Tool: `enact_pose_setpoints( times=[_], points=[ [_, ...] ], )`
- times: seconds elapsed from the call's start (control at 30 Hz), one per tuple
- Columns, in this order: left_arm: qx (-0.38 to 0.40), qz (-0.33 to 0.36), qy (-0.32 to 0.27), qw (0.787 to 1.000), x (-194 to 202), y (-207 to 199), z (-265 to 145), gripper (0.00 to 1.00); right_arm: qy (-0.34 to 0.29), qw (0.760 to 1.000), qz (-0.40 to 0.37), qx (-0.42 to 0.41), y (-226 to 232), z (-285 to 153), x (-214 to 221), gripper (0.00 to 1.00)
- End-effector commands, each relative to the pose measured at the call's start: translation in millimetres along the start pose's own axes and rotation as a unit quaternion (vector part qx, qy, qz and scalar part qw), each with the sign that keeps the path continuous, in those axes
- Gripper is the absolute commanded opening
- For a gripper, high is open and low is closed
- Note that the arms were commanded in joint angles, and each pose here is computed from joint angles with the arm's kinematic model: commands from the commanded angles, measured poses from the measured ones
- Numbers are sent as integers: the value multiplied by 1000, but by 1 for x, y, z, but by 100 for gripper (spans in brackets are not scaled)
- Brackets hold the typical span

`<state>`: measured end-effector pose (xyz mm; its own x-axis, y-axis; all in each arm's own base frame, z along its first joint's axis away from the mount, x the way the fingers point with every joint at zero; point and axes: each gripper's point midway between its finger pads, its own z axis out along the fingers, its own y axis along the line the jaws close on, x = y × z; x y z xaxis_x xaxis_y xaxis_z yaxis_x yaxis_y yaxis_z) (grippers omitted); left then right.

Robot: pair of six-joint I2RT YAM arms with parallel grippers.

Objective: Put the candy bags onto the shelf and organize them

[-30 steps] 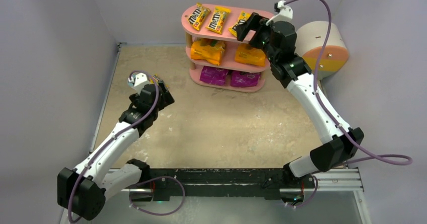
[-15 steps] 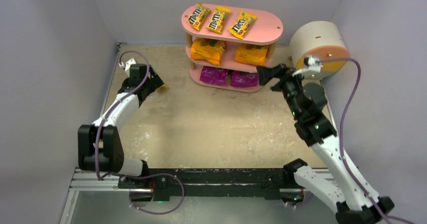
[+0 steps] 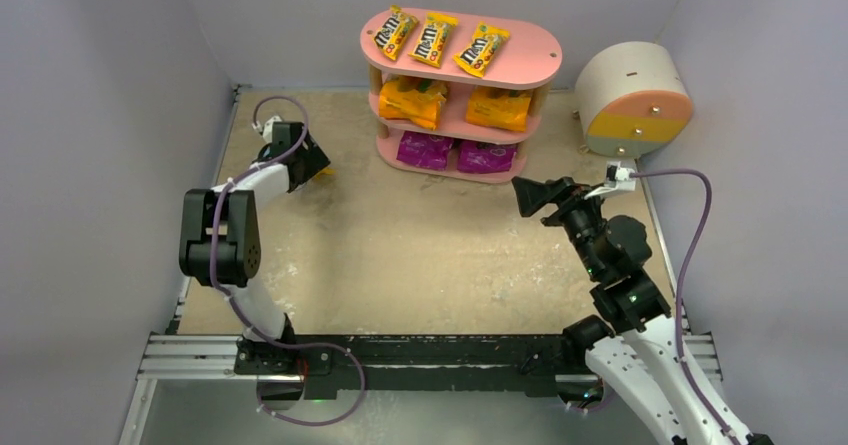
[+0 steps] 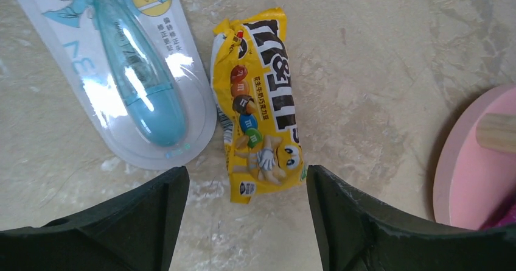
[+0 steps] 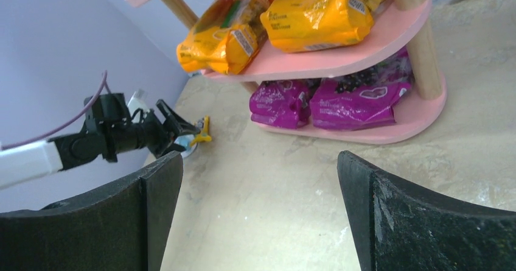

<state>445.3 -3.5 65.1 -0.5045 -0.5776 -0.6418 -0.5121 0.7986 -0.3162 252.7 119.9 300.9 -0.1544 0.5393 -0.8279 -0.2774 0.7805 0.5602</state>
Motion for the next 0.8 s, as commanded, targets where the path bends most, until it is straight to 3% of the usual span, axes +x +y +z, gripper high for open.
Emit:
enact_pose_setpoints(
  times=[0.0, 0.1, 0.2, 0.33, 0.4, 0.6, 0.77],
  points=[
    [42, -30, -10, 999, -12, -22, 18, 72, 18, 999, -21, -30, 12, -5, 1, 98],
    [56, -42, -5, 998, -8, -26, 30, 66, 30, 999, -27, -29, 9, -5, 8, 98],
    [60, -50, 4, 997, -3, -25, 41, 54, 40, 998, -35, -28, 7, -6, 12, 98],
    [74, -56, 19, 996, 5, -29, 45, 22, 46, 998, -42, -27, 5, -7, 15, 98],
    [85, -55, 24, 995, 5, -34, 42, 0, 55, 997, -43, -21, 1, -7, 21, 98],
    [184, 4, 47, 982, 8, -61, 6, 0, 80, 995, -52, -40, 6, -6, 32, 98],
    [381, 86, 36, 920, 40, -88, -87, 0, 131, 982, -80, -108, 22, -7, 54, 98]
  ],
)
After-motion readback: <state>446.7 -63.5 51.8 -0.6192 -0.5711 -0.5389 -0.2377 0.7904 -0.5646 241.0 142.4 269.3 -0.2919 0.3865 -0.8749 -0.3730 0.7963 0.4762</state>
